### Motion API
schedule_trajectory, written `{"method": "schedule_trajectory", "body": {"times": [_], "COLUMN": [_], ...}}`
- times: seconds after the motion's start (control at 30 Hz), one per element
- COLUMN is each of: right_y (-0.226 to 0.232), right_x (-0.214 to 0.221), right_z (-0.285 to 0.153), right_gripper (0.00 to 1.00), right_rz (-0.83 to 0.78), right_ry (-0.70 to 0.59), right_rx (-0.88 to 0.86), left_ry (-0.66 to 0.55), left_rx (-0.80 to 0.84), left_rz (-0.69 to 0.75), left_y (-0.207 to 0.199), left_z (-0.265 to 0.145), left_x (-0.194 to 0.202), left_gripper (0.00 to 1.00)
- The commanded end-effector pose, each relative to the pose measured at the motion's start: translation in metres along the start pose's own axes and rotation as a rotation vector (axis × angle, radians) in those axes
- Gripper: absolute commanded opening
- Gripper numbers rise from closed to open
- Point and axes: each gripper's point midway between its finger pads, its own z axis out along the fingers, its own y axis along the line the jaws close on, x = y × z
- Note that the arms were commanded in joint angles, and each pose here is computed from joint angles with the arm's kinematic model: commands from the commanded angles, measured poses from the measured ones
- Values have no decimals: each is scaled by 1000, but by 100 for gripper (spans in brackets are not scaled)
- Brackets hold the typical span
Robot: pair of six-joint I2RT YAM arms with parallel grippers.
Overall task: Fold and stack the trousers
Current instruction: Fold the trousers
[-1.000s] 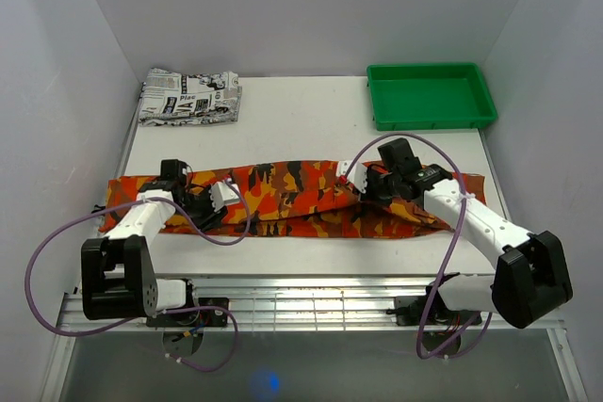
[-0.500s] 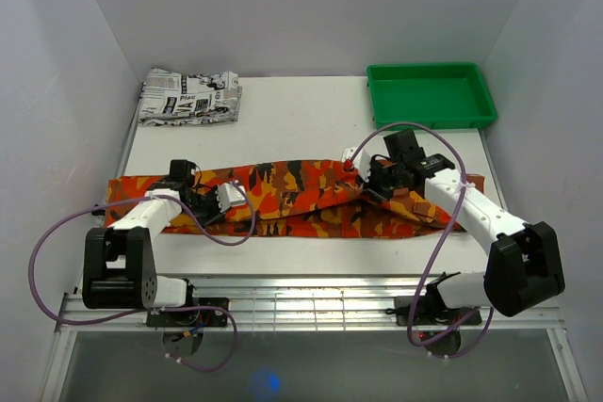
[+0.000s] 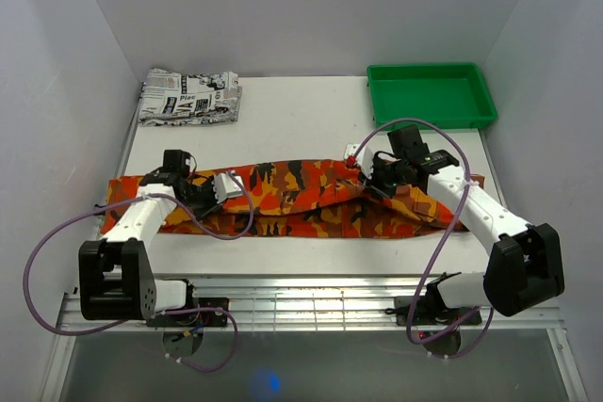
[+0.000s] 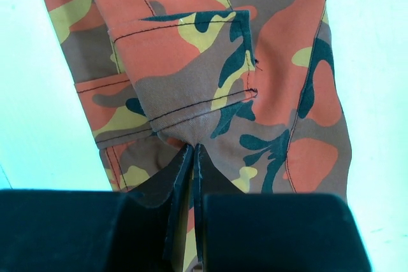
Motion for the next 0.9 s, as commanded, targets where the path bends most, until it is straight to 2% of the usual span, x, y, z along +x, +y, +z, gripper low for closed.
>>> {"method": "schedule_trajectory", "body": {"times": [0.0, 0.17, 0.4, 0.57, 0.8, 0.87], "right_y": [5, 31, 60, 65, 69, 67], "right_x": [-13, 5, 54, 73, 72, 66], "right_z": [-17, -19, 12, 32, 34, 29], "right_gripper": [8, 8, 8, 8, 8, 39], "right_rz": [-55, -105, -95, -85, -75, -70], "right_ry": [-28, -6, 104, 164, 179, 175], "right_rx": [-31, -99, -192, -235, -275, -268], "left_ry": [-78, -39, 76, 146, 177, 177], "left_rx": [-1, 72, 200, 184, 176, 170], "left_rz": [67, 90, 9, -29, -51, -52], "left_y": [-2, -28, -54, -42, -35, -34], "left_z": [-31, -40, -12, 9, 15, 14], "left_x": [-34, -26, 20, 45, 53, 52], "left_gripper": [0, 0, 0, 0, 0, 0]}}
